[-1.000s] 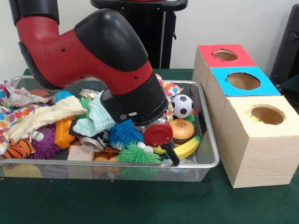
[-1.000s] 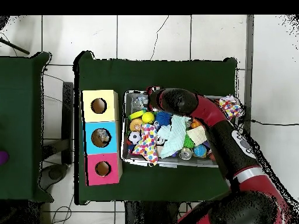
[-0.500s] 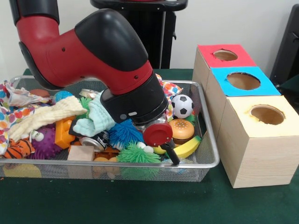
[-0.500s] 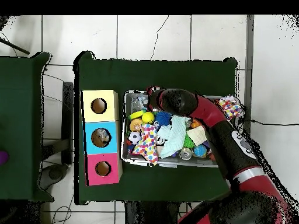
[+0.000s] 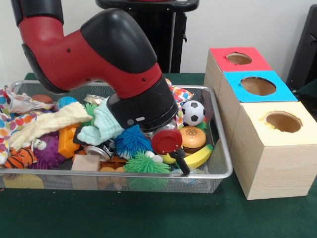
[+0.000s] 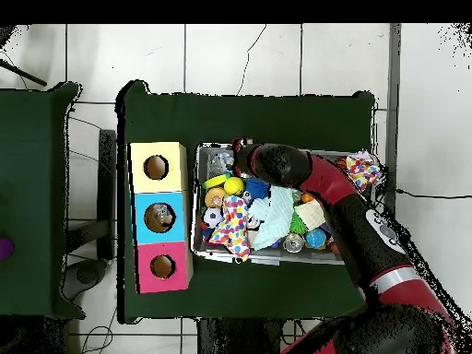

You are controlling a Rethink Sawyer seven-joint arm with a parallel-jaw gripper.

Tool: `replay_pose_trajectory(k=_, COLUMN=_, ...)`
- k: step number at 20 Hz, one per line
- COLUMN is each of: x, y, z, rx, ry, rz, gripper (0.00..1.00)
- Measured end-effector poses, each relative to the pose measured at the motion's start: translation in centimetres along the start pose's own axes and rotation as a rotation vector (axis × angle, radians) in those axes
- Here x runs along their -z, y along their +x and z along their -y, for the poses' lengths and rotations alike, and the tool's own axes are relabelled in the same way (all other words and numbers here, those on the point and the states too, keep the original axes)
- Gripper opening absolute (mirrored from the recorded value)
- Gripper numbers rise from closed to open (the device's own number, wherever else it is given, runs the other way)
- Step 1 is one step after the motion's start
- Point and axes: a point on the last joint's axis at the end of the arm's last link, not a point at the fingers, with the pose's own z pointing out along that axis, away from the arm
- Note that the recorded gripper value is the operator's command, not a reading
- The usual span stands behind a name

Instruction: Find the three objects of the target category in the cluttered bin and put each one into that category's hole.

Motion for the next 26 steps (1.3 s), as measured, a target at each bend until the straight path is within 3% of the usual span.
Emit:
replay_pose_trajectory(k=7, x=-0.1, y=0.0, z=-0.9, rx=-0.004, ry=0.031, rz=-0.007, gripper=1.00)
replay_pose_trajectory(k=26, x=-1.1, y=-0.2, z=-1.9, rx=-0.011, ry=0.016, rz=0.009, gripper=1.00)
